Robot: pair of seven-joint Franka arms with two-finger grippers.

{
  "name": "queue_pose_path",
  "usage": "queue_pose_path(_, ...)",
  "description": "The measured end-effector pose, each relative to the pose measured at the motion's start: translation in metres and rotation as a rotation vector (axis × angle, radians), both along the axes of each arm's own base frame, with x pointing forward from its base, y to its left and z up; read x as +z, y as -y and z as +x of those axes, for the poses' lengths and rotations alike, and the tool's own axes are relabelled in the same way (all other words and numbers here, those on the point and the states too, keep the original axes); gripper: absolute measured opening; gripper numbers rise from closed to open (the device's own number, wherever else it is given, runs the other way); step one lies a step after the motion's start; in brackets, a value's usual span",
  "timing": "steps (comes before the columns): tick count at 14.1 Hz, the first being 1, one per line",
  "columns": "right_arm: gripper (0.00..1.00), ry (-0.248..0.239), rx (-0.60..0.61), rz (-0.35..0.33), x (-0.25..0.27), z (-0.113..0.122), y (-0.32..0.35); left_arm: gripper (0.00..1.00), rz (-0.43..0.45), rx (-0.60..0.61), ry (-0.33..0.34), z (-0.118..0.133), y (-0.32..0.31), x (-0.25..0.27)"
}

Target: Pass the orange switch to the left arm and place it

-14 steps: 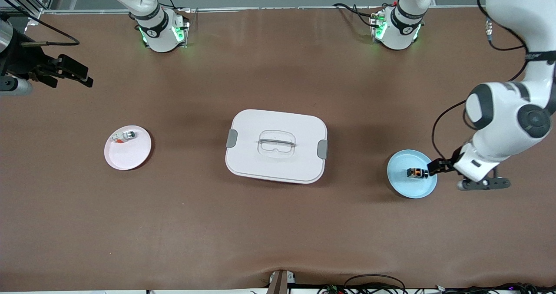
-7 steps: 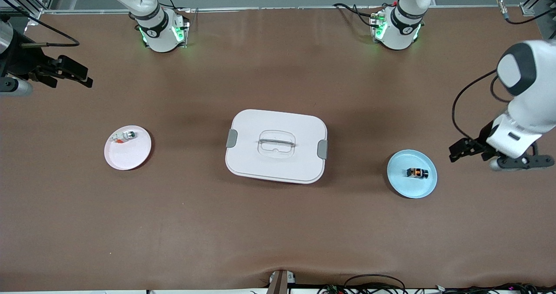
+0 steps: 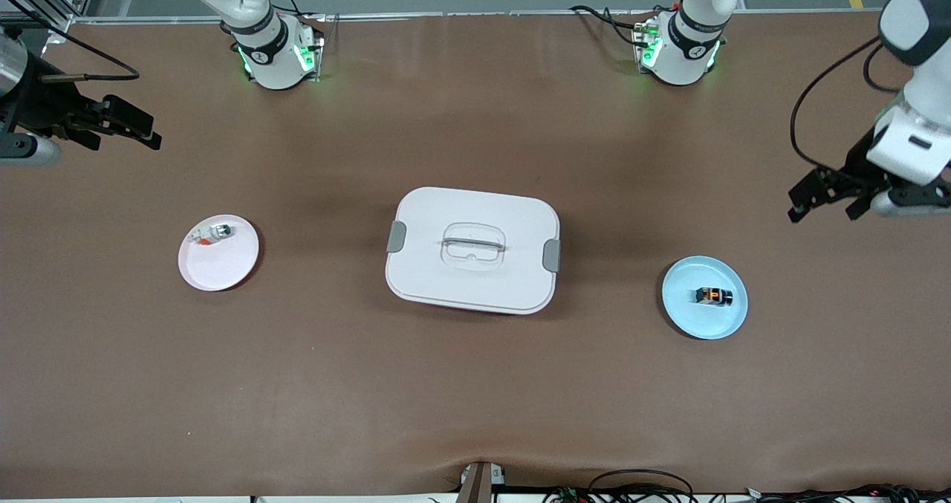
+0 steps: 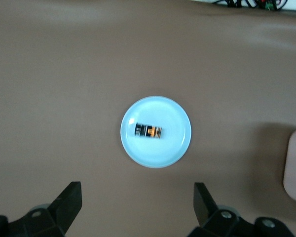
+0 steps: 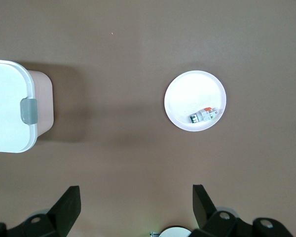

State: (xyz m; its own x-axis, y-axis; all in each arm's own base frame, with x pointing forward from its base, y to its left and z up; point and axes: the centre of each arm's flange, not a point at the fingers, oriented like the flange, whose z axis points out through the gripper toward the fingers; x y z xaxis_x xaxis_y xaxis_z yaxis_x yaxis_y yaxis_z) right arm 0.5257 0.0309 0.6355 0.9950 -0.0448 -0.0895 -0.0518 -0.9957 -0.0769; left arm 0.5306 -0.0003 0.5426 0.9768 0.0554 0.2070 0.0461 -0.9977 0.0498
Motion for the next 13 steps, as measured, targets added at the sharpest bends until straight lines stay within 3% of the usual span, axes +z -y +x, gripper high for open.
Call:
queue_pose_path(2, 1.0, 0.004, 0.001, -0.008, 0.001, 0.0, 0.001, 1.0, 0.001, -0.019, -0.008, -0.014, 0.001, 0.016)
queue_pose_path(5, 1.0, 0.009, 0.011, -0.045, 0.002, -0.001, 0.002, 1.0, 0.001, -0.023, 0.008, -0.014, 0.002, 0.037)
queue_pose_path(8, 1.0, 0.023, 0.021, -0.086, 0.006, -0.003, 0.0, 1.0, 0.002, -0.025, -0.018, -0.003, 0.003, 0.055)
queue_pose_path(13, 1.0, 0.045, 0.021, -0.091, 0.012, -0.004, 0.001, 1.0, 0.006, -0.031, -0.096, 0.029, 0.005, 0.066)
